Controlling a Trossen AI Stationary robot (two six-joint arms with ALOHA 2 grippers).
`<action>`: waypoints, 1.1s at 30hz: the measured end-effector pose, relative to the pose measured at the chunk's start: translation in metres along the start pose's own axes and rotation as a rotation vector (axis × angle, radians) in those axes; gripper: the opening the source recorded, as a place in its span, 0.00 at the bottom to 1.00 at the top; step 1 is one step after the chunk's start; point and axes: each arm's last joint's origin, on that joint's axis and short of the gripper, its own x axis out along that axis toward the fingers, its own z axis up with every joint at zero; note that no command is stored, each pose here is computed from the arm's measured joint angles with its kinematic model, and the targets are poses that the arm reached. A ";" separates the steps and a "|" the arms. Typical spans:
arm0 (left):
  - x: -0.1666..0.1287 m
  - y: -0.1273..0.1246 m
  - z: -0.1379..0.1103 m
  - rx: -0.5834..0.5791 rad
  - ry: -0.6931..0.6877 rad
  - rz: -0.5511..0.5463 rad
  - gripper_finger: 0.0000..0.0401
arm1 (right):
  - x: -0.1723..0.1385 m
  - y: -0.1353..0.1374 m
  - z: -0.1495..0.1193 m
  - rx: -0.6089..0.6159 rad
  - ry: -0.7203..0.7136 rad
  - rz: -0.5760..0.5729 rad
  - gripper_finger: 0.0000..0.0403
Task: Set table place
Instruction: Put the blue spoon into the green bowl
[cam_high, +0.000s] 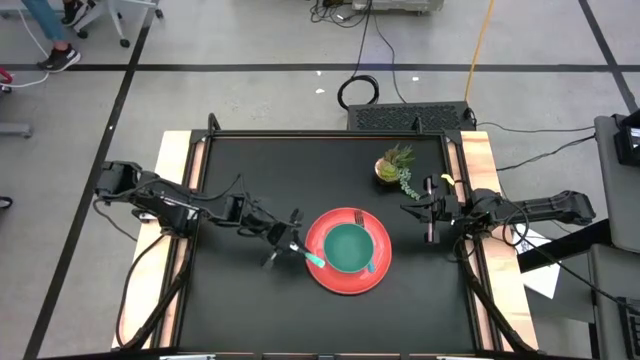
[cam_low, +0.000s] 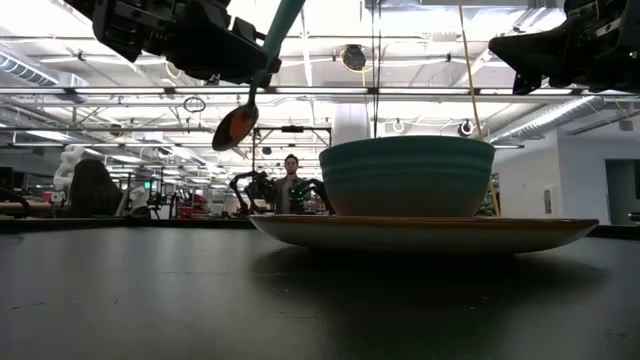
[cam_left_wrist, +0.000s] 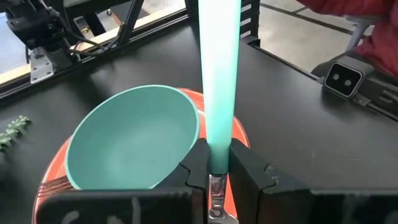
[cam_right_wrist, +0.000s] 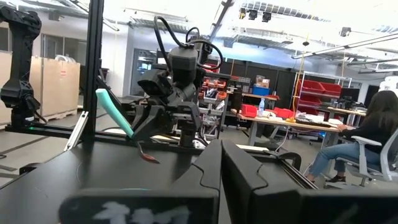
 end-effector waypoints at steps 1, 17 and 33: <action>0.000 0.000 0.000 0.000 0.001 0.000 0.09 | 0.000 0.000 0.000 0.000 0.000 0.000 0.00; -0.078 -0.009 0.041 -0.015 -0.051 0.245 0.09 | 0.000 0.000 0.000 -0.001 0.000 0.000 0.00; -0.138 -0.018 0.056 -0.120 -0.131 0.515 0.09 | 0.000 0.000 0.000 0.007 -0.001 0.000 0.00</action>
